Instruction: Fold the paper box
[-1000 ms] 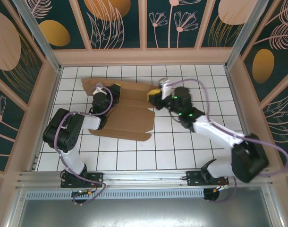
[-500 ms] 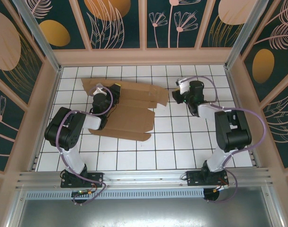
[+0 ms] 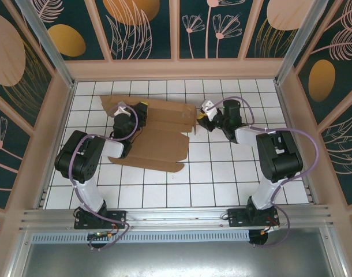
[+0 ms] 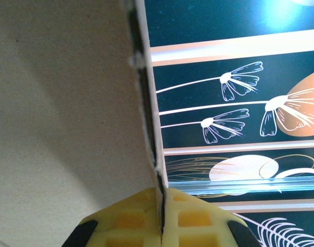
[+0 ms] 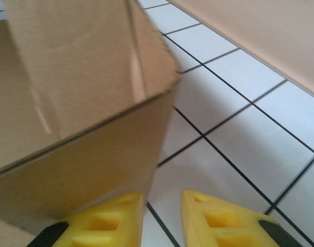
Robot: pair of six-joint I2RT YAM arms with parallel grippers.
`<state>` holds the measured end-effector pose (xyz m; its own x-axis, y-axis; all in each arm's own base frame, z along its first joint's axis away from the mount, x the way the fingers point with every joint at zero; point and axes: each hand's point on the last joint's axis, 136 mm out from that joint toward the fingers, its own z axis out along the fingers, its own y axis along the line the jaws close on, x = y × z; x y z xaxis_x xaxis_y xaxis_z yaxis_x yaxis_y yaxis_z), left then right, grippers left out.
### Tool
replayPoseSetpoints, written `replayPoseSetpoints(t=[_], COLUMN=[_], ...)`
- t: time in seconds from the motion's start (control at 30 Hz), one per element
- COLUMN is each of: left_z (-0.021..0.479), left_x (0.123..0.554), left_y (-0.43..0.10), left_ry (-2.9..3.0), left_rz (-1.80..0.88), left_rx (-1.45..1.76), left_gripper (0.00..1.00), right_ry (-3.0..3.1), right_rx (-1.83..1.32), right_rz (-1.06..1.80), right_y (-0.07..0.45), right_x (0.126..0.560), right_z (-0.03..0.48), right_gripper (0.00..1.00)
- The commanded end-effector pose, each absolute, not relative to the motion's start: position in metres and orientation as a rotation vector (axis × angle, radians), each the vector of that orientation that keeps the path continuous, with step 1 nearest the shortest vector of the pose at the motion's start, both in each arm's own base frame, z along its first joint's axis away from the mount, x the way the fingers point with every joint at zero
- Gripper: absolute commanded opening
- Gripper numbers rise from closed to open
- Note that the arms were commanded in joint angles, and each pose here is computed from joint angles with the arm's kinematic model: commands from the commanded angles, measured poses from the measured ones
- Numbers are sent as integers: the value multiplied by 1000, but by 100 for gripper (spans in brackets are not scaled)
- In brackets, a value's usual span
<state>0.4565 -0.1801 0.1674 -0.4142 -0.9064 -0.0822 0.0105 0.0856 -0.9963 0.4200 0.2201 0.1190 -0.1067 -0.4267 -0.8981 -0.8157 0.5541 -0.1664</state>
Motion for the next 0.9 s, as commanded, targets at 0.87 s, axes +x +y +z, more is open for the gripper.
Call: replayPoseSetpoints(t=[0.87], left_z=[167], left_x=[457], left_y=[-189], left_ry=[1600], left_rz=[-1486], left_rx=[-894], left_gripper=[0], right_ry=[1466], right_rx=[-1153], right_rz=[686], right_y=[268], right_x=[375], right_z=[151], right_gripper=[40])
